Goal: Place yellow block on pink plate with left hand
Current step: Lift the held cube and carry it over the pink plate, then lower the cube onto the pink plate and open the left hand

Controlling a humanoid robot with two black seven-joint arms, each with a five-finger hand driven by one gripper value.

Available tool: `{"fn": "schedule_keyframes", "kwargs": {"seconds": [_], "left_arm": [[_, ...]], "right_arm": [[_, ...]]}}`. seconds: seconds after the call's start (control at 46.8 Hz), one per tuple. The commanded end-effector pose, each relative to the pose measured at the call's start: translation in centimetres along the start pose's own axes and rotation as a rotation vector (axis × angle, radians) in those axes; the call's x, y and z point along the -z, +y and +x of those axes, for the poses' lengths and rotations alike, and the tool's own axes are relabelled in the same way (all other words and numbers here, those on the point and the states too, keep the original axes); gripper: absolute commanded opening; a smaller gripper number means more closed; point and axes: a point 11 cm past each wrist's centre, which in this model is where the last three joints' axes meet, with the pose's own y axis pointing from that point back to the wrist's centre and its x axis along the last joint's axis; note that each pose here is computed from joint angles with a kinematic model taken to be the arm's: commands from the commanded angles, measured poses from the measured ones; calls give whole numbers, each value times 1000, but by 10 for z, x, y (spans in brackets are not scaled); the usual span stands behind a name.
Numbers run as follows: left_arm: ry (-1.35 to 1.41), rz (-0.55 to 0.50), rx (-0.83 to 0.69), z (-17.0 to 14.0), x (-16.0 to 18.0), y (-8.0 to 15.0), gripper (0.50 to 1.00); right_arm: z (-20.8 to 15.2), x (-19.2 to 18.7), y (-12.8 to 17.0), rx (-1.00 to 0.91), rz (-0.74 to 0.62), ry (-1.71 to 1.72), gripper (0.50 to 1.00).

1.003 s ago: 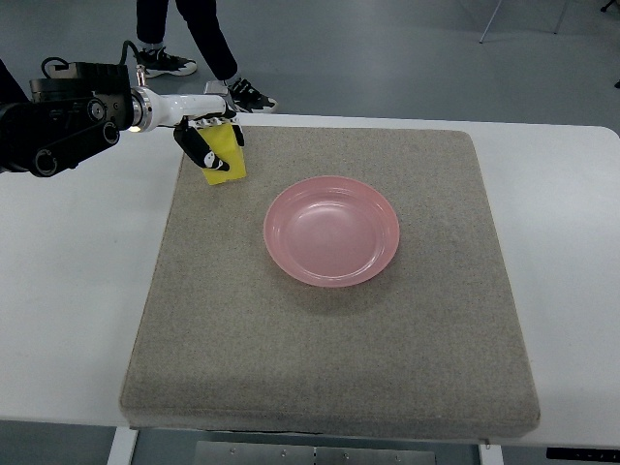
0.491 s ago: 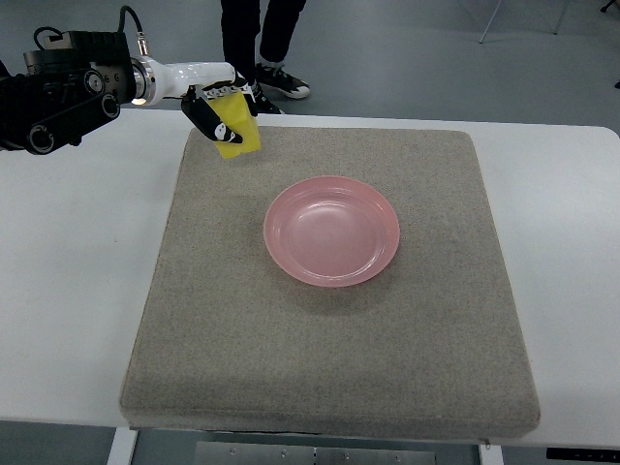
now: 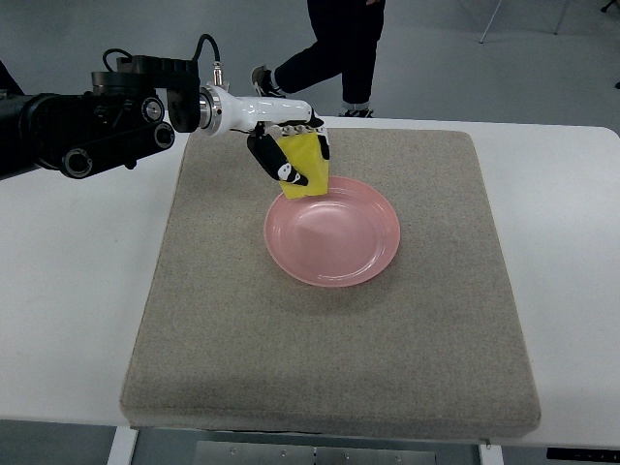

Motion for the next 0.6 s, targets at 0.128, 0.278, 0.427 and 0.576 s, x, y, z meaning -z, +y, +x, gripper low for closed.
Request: {"fn": "schedule_keyframes", "kwargs": {"seconds": [0.128, 0.278, 0.427, 0.576], "left_arm": [[-16, -44, 55, -19, -22, -20, 500], [-23, -64, 95, -32, -33, -31, 500], [-42, -43, 140, -40, -28, -30, 500], [-70, -23, 167, -44, -23, -29, 500]], "right_arm": [[0, 0, 0, -1, 0, -1, 924], [0, 0, 0, 0, 0, 1, 924], [0, 0, 0, 0, 0, 1, 924], [0, 0, 0, -1, 0, 1, 924]]}}
